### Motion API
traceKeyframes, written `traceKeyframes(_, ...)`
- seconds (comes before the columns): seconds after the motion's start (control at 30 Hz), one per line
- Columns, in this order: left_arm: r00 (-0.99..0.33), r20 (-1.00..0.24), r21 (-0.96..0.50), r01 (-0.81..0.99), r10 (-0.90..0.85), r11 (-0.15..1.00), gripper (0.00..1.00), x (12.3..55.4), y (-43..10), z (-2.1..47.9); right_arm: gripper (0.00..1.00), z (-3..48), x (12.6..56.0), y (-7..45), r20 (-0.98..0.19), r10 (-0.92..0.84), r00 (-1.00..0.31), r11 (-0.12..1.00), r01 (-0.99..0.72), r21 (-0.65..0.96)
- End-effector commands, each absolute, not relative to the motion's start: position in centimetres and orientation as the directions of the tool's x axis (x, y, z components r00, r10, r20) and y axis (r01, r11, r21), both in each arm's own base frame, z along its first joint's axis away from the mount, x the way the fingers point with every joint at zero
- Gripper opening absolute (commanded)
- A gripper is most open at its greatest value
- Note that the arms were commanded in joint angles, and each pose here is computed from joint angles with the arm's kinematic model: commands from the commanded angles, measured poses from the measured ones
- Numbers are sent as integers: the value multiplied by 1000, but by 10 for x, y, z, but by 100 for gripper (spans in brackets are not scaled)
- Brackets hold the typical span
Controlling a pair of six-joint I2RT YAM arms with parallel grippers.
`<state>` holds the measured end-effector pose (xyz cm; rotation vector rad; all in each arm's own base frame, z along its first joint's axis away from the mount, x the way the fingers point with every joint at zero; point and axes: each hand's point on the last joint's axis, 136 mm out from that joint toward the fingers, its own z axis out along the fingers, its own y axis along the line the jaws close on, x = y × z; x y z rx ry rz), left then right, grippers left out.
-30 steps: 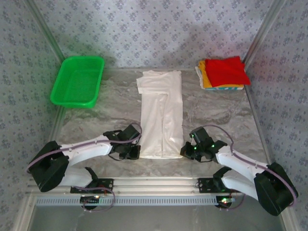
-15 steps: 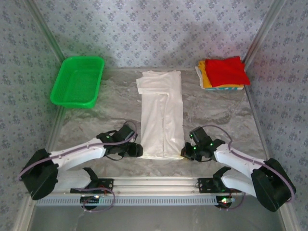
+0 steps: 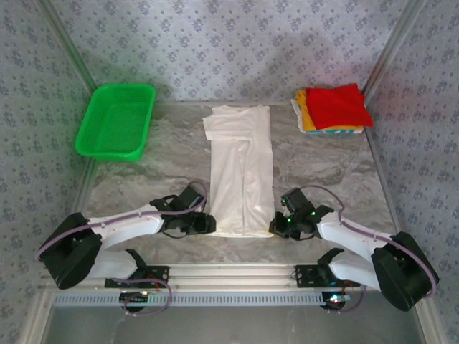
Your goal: Fold and stack the t-shirts
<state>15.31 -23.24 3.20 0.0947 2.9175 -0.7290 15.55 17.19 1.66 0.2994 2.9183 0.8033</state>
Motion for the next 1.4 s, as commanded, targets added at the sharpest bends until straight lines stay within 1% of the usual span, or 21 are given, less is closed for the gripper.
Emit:
traceKeyframes(0.0,-990,-138,-493,103,39,864,45,153,-245,34,0,19,160,173,-69,200,-977,851,139,506)
traceKeyframes(0.1,-990,-138,-501,103,38,859,45,153,-249,30,0,20,161,174,-72,201,-977,850,137,509)
traceKeyframes(0.17,-989,-140,-510,108,41,854,42,153,-253,28,0,21,161,174,-74,200,-977,849,136,511)
traceKeyframes(0.33,-985,-166,-521,121,38,845,9,159,-259,34,0,26,162,179,-75,193,-978,838,125,532)
traceKeyframes(0.37,-984,-175,-520,121,34,845,3,161,-259,36,0,29,162,181,-80,187,-979,833,115,541)
traceKeyframes(0.4,-983,-182,-520,123,31,845,0,161,-258,39,0,33,163,184,-90,177,-980,829,99,551)
traceKeyframes(0.53,-977,-213,-526,131,19,840,0,163,-256,51,0,49,163,191,-125,152,-980,818,54,573)
traceKeyframes(0.6,-978,-207,-523,128,20,843,0,160,-252,51,0,52,162,191,-135,155,-979,816,51,575)
traceKeyframes(0.77,-989,-144,-519,109,39,848,0,135,-245,38,0,30,137,187,-66,154,-986,834,94,544)
traceKeyframes(0.83,-989,-135,-512,116,54,851,0,125,-243,37,0,27,128,185,-59,149,-987,843,95,530)
traceKeyframes(0.9,-987,-148,-517,124,55,847,0,124,-244,45,0,32,128,184,-73,152,-986,845,91,527)
traceKeyframes(1.0,-974,-222,-519,162,51,839,0,141,-250,68,0,51,139,186,-103,152,-983,848,76,525)
traceKeyframes(1.07,-971,-237,-568,166,33,806,0,155,-260,83,0,65,156,187,-130,157,-979,848,66,527)
traceKeyframes(1.13,-968,-252,-604,158,1,781,0,174,-265,99,0,79,174,187,-148,172,-974,840,67,538)
traceKeyframes(1.2,-958,-287,-609,176,-8,773,0,193,-266,113,0,91,194,188,-169,183,-968,831,61,553)
traceKeyframes(1.37,-949,-313,-611,168,-40,774,0,249,-264,136,0,113,246,183,-212,188,-959,839,44,542)
